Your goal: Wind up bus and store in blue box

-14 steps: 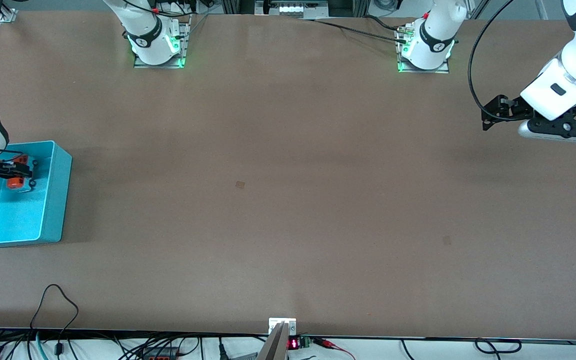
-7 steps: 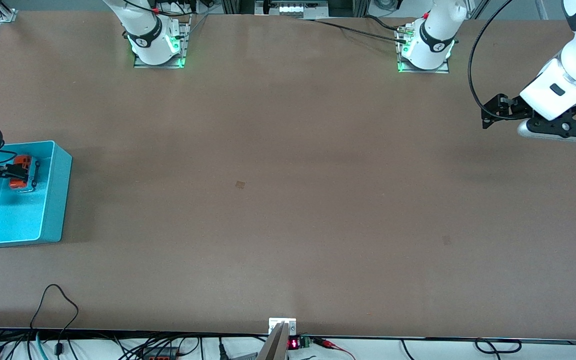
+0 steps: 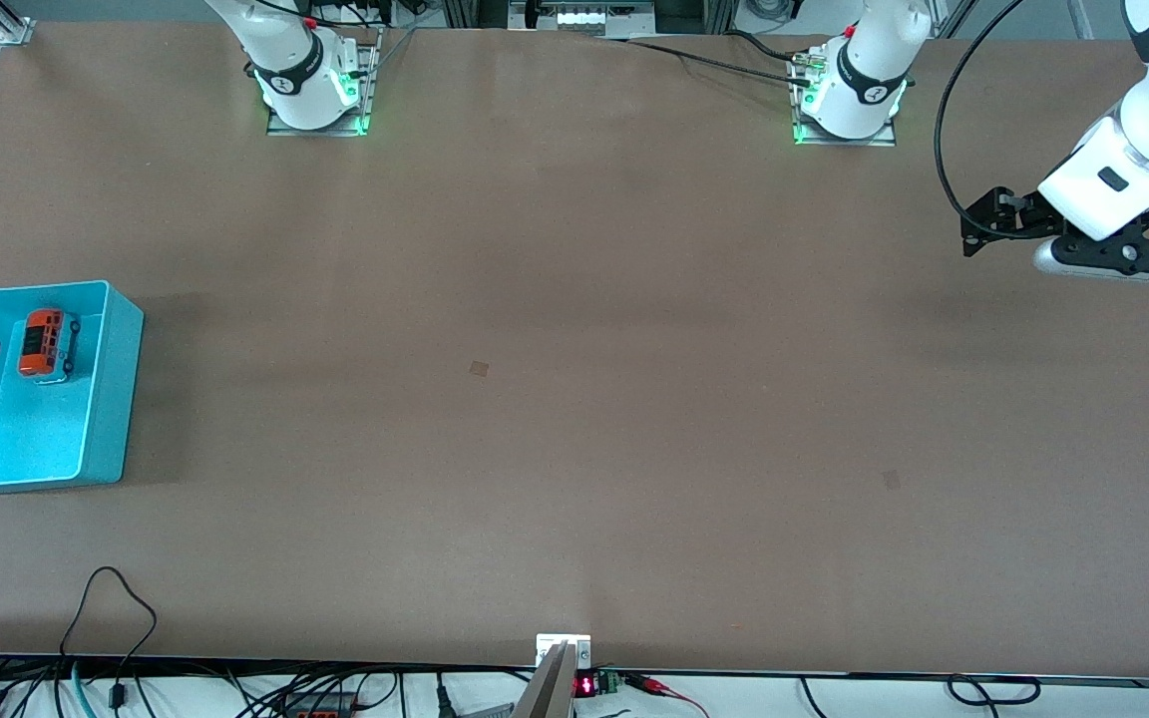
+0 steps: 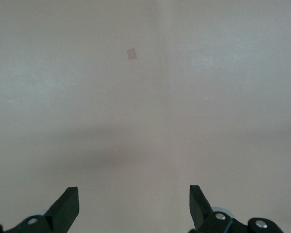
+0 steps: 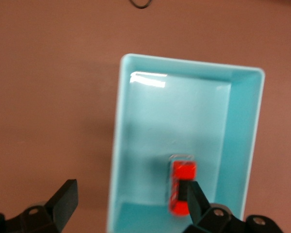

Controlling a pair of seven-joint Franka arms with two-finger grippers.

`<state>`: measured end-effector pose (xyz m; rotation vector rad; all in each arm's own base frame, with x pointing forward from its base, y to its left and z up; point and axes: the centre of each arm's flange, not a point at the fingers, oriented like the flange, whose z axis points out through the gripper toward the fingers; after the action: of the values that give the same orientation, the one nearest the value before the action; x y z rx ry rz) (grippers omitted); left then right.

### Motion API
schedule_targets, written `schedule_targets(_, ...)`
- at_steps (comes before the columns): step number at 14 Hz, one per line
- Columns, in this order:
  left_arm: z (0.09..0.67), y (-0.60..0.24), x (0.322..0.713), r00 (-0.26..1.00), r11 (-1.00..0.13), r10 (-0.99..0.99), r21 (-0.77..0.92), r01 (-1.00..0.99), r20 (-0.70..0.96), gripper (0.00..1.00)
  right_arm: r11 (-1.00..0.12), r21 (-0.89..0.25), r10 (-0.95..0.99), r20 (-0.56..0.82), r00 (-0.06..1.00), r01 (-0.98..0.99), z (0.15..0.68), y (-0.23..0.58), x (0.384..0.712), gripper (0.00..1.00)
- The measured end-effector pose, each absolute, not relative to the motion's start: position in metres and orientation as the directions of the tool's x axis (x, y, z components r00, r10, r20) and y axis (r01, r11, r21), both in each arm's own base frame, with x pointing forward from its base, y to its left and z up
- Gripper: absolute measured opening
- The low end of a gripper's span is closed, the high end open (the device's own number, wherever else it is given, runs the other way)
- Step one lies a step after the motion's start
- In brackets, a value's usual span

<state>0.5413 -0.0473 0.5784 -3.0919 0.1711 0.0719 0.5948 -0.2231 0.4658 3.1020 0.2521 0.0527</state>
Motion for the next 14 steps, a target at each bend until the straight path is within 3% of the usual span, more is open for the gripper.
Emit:
schedule_targets(7, 0.578, -0.045, 0.54, 0.993, -0.994, -0.103, -0.041, -0.105, -0.058, 1.0, -0.99, -0.003, 0.142, -0.06, 0.988, 0.142, 0.606, -0.054, 0.574, 1.0)
schedule_targets(10, 0.578, -0.045, 0.541, 0.993, -0.994, -0.102, -0.041, -0.105, -0.057, 1.0, -0.993, 0.008, 0.115, -0.039, 0.993, 0.115, 0.625, -0.011, 0.571, 1.0)
schedule_targets(14, 0.582, -0.045, 0.542, 0.993, -0.994, -0.102, -0.041, -0.104, -0.05, 1.0, -0.995, 0.011, 0.096, -0.046, 0.994, 0.097, 0.621, -0.018, 0.572, 1.0)
